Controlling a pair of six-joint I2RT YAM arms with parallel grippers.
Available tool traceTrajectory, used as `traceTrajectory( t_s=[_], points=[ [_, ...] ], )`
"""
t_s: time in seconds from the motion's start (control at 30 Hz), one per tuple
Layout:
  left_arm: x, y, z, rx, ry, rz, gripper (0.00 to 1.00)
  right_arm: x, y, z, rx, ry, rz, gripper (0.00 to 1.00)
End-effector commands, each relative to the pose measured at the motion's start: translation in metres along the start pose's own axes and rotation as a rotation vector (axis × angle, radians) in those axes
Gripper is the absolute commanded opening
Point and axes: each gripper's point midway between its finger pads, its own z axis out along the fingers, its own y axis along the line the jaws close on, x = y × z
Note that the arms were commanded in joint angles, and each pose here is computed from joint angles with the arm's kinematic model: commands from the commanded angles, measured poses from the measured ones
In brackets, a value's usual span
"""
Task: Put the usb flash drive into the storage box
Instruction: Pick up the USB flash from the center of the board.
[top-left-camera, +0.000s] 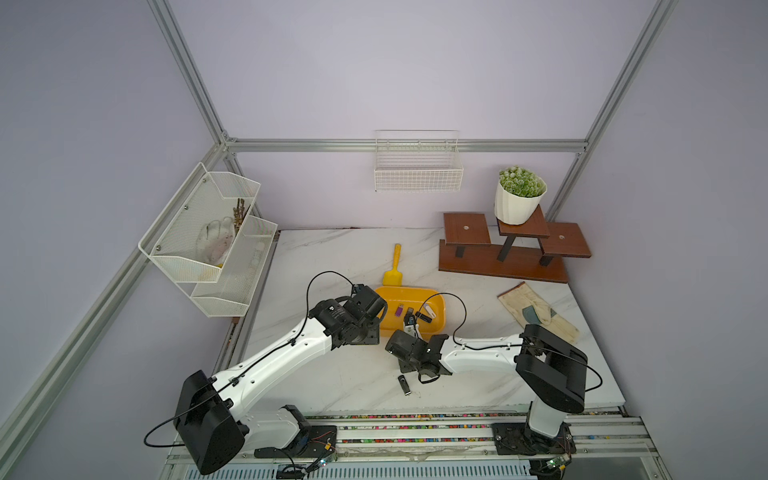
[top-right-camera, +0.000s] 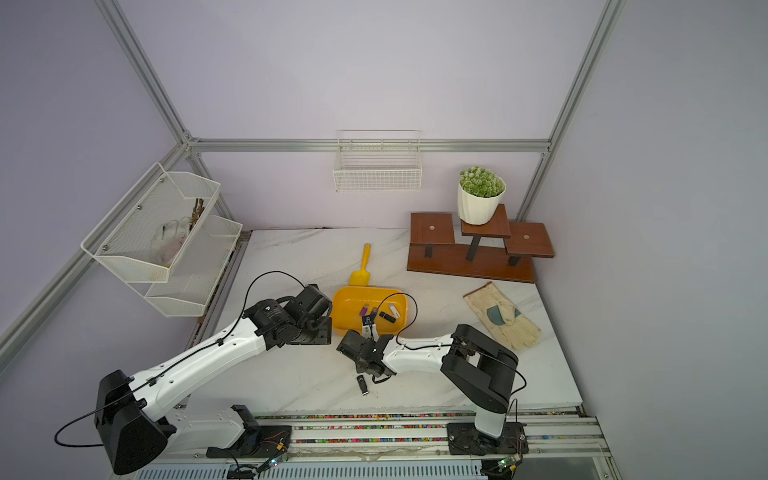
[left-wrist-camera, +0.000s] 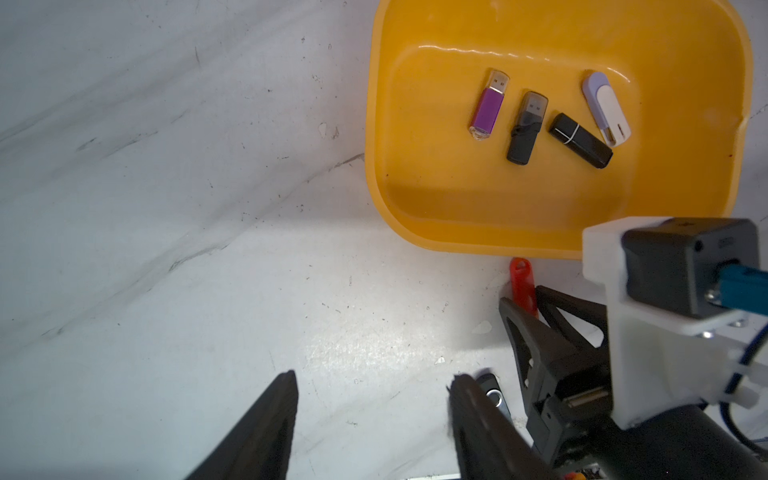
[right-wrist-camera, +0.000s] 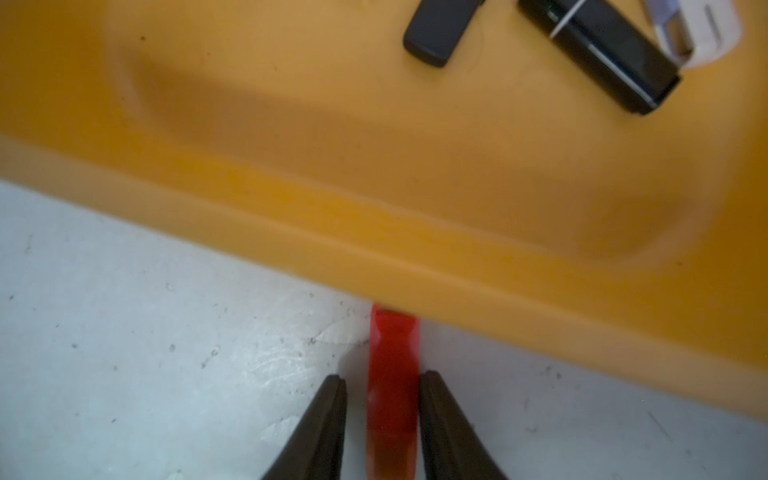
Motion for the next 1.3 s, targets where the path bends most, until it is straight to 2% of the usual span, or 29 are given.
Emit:
traceTrajectory(
  t_s=[0.0, 0.17, 0.4, 0.7, 0.83, 0.93, 1.07, 1.2, 1.27],
  points=[
    [-0.004, 0.0, -0.005, 0.005, -0.027, -0.014, 0.63, 0.006, -0.001, 0.004, 0.021, 0.026, -0.009, 0.31],
    [-0.001, 0.001, -0.002, 0.001, -0.017, -0.011, 0.63, 0.01, -0.003, 0.003, 0.028, 0.052, -0.014, 0.27],
    [-0.003, 0.001, -0.001, -0.005, -0.019, -0.01, 0.62, 0.035, -0.006, 0.002, 0.035, 0.197, -0.075, 0.24],
    [-0.001, -0.001, -0.001, 0.004, -0.012, -0.012, 0.63, 0.051, -0.018, -0.009, 0.049, 0.273, -0.11, 0.11],
    [0.013, -0.001, 0.001, 0.009, 0.024, -0.048, 0.63, 0.059, -0.028, -0.011, 0.079, 0.305, -0.142, 0.02],
    [0.029, -0.006, 0.003, 0.015, 0.042, -0.056, 0.62, 0.066, -0.033, -0.009, 0.084, 0.325, -0.156, 0.0],
    [0.046, -0.014, 0.004, 0.02, 0.057, -0.056, 0.62, 0.075, -0.038, -0.011, 0.075, 0.356, -0.169, 0.0],
    [0.054, -0.021, 0.003, 0.018, 0.054, -0.057, 0.62, 0.082, -0.048, -0.015, 0.1, 0.383, -0.198, 0.17],
    [0.056, -0.022, 0.002, 0.02, 0.05, -0.06, 0.62, 0.084, -0.052, -0.016, 0.112, 0.396, -0.21, 0.21]
  ],
)
